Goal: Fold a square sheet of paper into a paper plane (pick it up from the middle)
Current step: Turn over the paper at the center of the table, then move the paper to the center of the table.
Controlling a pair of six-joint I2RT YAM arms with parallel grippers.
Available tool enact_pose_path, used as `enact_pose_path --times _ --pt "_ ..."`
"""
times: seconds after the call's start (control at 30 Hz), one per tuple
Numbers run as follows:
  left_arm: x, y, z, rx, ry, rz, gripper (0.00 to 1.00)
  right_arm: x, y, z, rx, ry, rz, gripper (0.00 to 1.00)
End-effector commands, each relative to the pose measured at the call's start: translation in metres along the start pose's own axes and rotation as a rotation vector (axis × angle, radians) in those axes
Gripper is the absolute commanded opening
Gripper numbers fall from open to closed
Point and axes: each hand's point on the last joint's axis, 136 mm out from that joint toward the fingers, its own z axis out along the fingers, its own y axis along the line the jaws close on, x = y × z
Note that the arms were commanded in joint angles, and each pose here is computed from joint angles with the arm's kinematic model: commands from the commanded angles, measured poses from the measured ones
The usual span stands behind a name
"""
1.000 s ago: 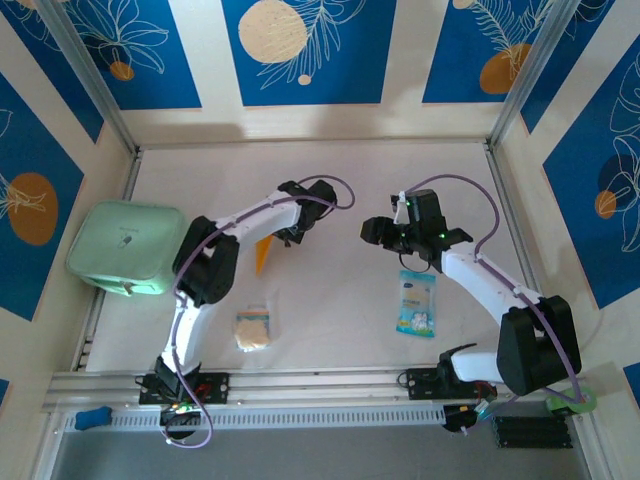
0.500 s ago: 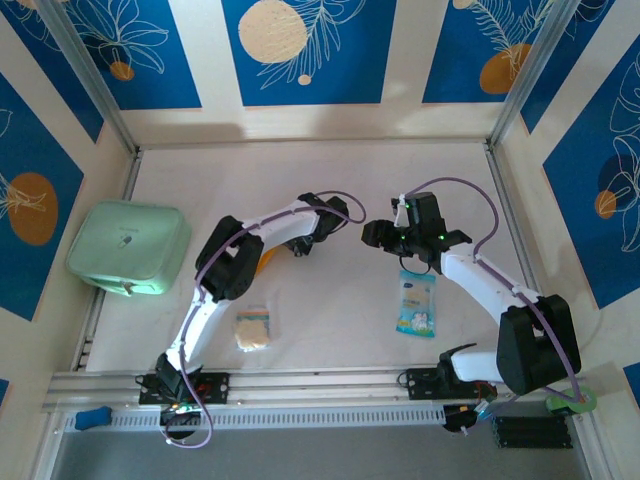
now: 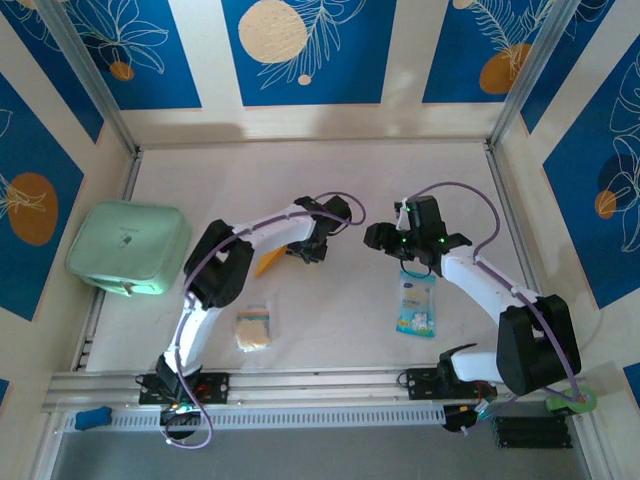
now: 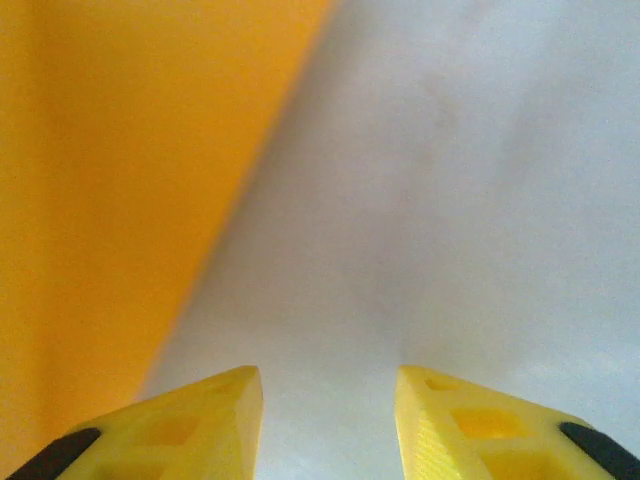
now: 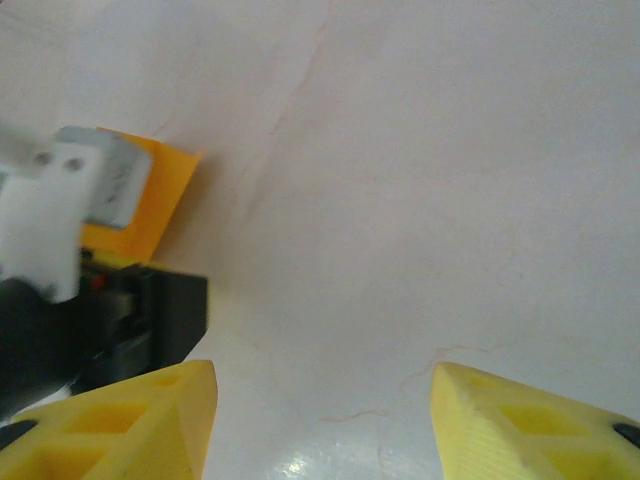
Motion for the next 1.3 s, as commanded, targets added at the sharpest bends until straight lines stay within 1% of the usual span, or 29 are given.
enact_pose_path --times 0.0,0.1,0.17,0.23,0.37,0.5,0.6,0.67,0.77,0.87,1.1,1.27 --pt "0.013 -0.056 -0.037 0.341 0.023 -0.070 0.41 -0.007 -0.002 -0.008 -0.007 -0.051 0.027 0.58" --pt "0.025 -0.074 -0.055 0.532 0.039 -0.105 0.41 -0.007 -0.002 -0.007 -0.019 -0.048 0.032 0.58" --pt "0.027 -0.071 -0.067 0.595 0.022 -0.124 0.42 -0.006 -0.001 -0.006 -0.023 -0.041 0.032 0.58" --pt "0.026 -0.060 -0.074 0.624 -0.004 -0.151 0.42 -0.005 0.000 -0.004 -0.030 -0.033 0.033 0.58" --pt "0.014 -0.012 -0.067 0.614 -0.079 -0.247 0.41 -0.004 0.003 0.000 -0.047 -0.019 0.034 0.59" --pt "0.003 0.034 -0.044 0.598 -0.130 -0.362 0.40 -0.001 0.007 0.004 -0.059 -0.003 0.035 0.58" --pt "-0.009 0.054 -0.031 0.585 -0.166 -0.398 0.40 0.001 0.007 0.007 -0.060 0.007 0.035 0.58" --pt "-0.014 0.063 -0.021 0.557 -0.170 -0.408 0.39 0.001 0.009 0.008 -0.065 0.011 0.035 0.58" --pt "-0.017 0.072 -0.004 0.497 -0.161 -0.410 0.39 0.001 0.011 0.008 -0.068 0.014 0.032 0.58" --pt "-0.016 0.072 0.008 0.476 -0.137 -0.409 0.40 0.001 0.012 0.008 -0.067 0.014 0.028 0.58" --pt "-0.012 0.065 0.024 0.489 -0.104 -0.401 0.40 0.001 0.012 0.010 -0.068 0.021 0.029 0.58" --pt "-0.008 0.051 0.025 0.551 -0.088 -0.376 0.40 0.003 0.011 0.013 -0.066 0.034 0.034 0.59"
